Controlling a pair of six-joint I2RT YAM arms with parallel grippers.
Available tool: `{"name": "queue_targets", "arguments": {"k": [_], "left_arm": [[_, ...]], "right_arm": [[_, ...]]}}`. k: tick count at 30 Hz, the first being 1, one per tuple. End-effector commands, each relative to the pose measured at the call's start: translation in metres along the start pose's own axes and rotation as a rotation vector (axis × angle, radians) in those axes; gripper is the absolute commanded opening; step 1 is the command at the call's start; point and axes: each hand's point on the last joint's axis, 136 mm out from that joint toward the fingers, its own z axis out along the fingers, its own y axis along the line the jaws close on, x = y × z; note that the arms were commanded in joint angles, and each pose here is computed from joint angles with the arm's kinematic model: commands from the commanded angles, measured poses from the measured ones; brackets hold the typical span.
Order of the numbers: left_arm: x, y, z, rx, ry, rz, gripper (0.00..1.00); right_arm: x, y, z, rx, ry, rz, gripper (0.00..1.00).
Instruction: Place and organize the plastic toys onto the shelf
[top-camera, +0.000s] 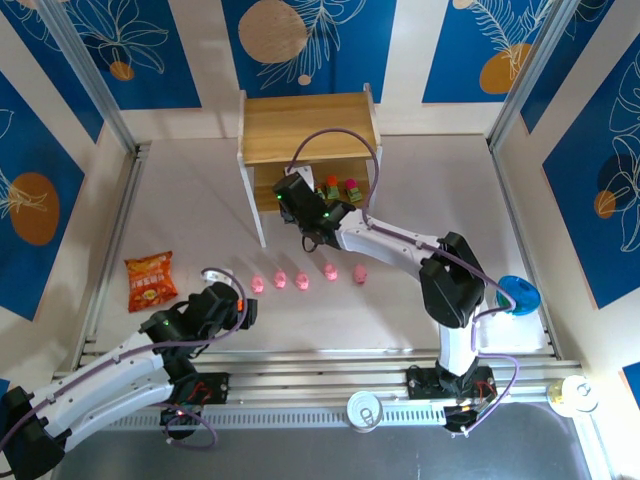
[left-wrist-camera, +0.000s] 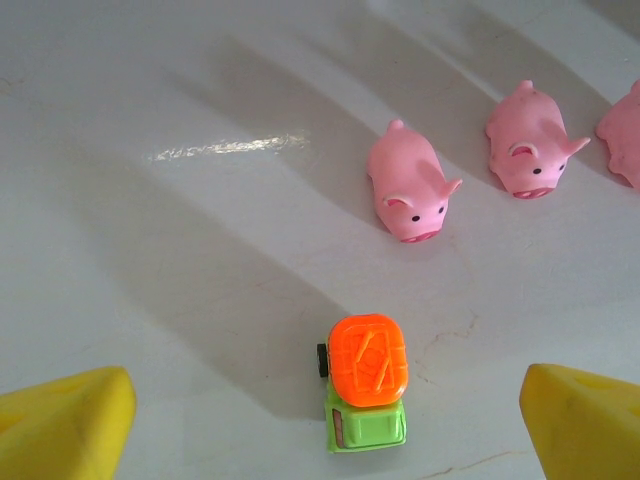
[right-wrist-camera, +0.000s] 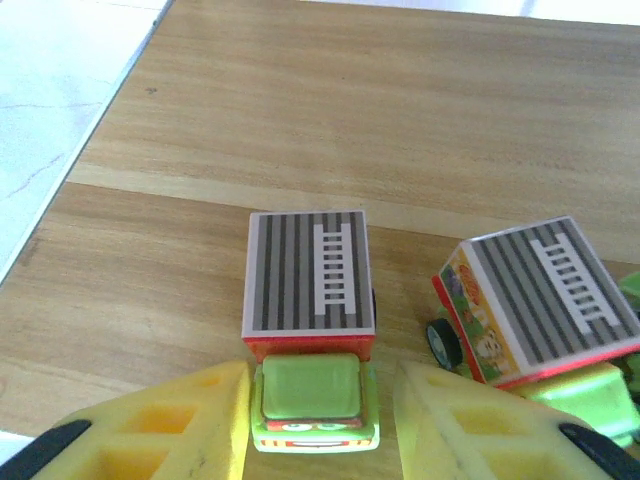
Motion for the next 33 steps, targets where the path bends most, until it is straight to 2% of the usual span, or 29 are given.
{"name": "queue_targets", "arguments": {"k": [1,10,24,33], "left_arm": [[-0.005,-0.003,-0.003,0.007,-0.017,-0.001,0.99],[-0.004,-0.003,-0.001,-0.004,-0.004,0.004,0.99],[0.006,-0.004,0.000,-0.045,-0.005,-0.049,0.89],[0.012,-0.015,0.006,-0.094,-0.062,-0.023,0.89]], "right_arm": [[-0.020,0.004,-0.025,-0.032,-0.065,0.010,0.42],[-0.003,0.004,-0.047,-0.046,-0.053,0.009,0.42],[0.079,-0.004,-0.096,-0.088,0.008,-0.023,0.41],[0.125,-0.027,-0.125,-0.091,0.022,-0.057,0.44]]}}
